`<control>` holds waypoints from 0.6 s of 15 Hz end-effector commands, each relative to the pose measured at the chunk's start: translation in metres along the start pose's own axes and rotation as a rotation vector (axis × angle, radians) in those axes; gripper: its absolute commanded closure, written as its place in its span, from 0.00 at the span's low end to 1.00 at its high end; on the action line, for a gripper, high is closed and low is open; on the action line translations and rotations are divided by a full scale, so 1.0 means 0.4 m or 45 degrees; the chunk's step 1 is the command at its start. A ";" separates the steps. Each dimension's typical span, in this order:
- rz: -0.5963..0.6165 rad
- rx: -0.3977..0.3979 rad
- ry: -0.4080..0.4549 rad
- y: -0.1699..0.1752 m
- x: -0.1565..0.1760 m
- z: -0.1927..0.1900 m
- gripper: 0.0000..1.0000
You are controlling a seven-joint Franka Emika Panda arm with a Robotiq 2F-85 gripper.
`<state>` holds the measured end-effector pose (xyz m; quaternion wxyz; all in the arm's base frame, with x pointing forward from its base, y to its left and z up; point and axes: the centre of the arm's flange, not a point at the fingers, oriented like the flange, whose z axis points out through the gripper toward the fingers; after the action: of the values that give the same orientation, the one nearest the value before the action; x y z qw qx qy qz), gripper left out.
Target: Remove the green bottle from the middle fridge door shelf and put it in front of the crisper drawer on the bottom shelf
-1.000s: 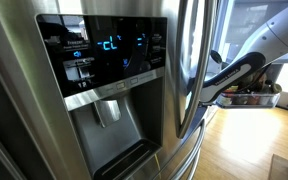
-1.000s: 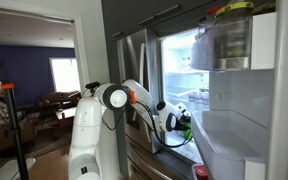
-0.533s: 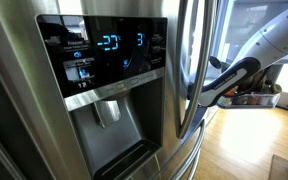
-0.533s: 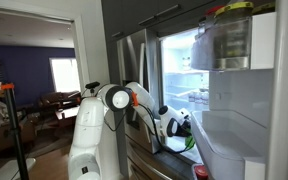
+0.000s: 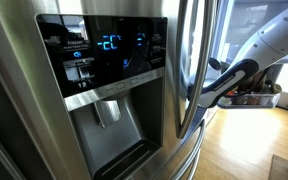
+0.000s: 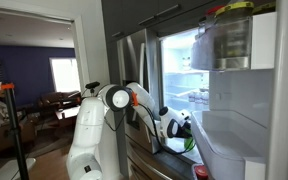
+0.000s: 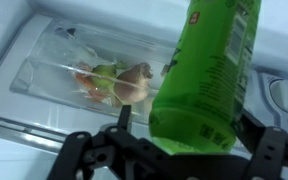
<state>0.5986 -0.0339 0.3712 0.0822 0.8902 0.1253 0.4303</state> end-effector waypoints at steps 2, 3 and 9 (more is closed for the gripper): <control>0.000 -0.037 0.001 -0.005 0.001 -0.037 0.00; -0.002 -0.041 -0.001 -0.003 0.002 -0.037 0.00; -0.009 -0.006 0.005 -0.019 0.016 -0.034 0.00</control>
<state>0.5976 -0.0362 0.3829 0.0938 0.8856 0.1266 0.4369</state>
